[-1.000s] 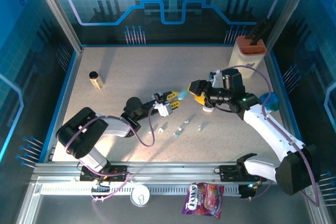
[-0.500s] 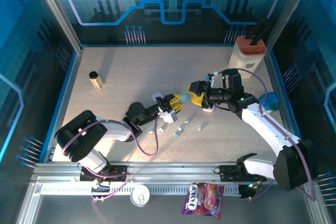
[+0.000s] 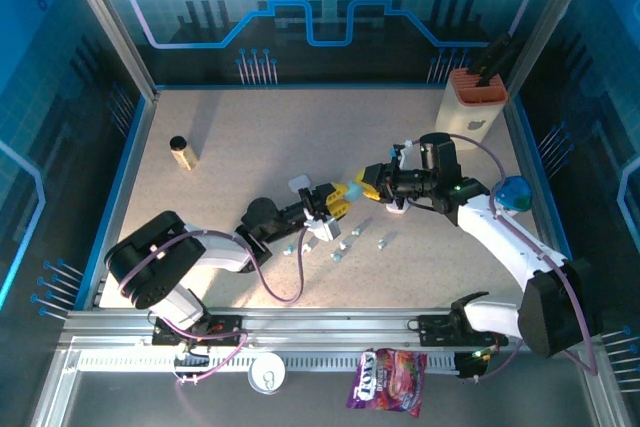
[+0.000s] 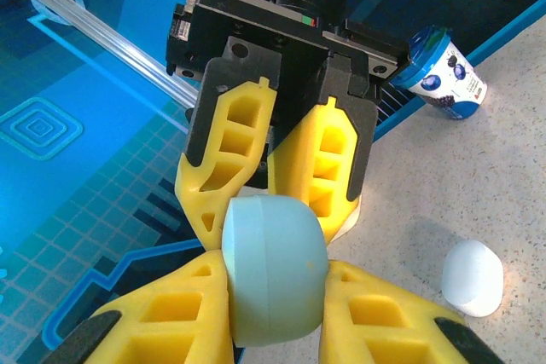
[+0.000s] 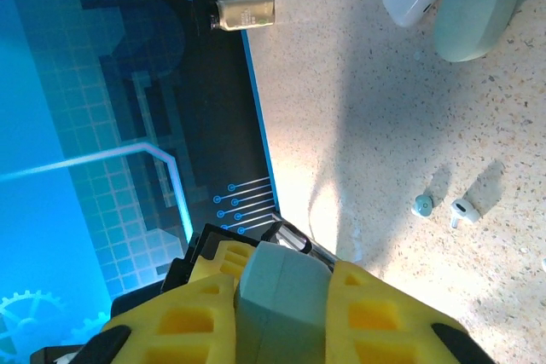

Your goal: Insert the wireless bluetooth earbuds into the charging case

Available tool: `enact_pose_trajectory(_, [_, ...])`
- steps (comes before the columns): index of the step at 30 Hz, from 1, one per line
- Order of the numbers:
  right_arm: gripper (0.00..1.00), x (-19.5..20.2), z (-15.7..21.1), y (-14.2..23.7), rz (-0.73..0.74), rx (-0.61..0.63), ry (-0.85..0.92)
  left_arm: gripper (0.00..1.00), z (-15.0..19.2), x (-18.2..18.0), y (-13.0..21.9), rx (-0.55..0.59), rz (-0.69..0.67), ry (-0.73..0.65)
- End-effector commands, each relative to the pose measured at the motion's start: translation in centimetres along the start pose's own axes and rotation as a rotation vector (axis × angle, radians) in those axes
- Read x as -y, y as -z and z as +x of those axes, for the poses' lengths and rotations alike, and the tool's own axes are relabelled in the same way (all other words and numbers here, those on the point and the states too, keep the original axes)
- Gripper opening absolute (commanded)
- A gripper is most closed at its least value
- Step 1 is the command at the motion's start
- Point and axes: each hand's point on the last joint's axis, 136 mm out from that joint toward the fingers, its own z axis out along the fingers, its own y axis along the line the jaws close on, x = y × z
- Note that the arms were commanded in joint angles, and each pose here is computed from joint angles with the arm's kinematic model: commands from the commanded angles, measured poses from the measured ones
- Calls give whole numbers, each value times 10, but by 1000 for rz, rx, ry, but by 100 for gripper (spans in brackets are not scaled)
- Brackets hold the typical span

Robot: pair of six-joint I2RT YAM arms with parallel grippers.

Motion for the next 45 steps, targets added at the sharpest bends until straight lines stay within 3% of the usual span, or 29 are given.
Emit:
enact_pose_trajectory(1, [12,-4,2,2,-12,-4,52,1,-5,-6,3,9,-36,8])
enact_pose_trajectory(5, [9,-11,-5,6,-33,59,138,40,-5,-6,3,-5,-49,39])
enact_pose_trajectory(9, [7,-21,-14,12,-78,147,247,68,-4,-5,2,-43,-80,114])
enact_pose_trajectory(14, [4,-22,-27,20,-95,233,281,85,1,0,5,-127,-139,187])
enact_pose_trajectory(21, [0,-22,-45,31,-119,370,314,84,4,-6,13,-154,-211,399])
enact_pose_trajectory(26, [0,-31,-49,39,-157,428,338,99,3,-6,21,-146,-222,482])
enact_pose_trajectory(31, [0,-40,-49,45,-203,455,317,99,-1,-24,30,-124,-306,681])
enact_pose_trajectory(36, [0,-54,-45,50,-261,458,292,99,-2,-33,23,-188,-280,881])
enact_pose_trajectory(39, [0,-65,-39,53,-309,447,298,99,-19,-31,12,-138,-205,908])
enact_pose_trajectory(45, [0,-87,-29,62,-393,447,321,97,-26,-44,0,-31,-239,1012])
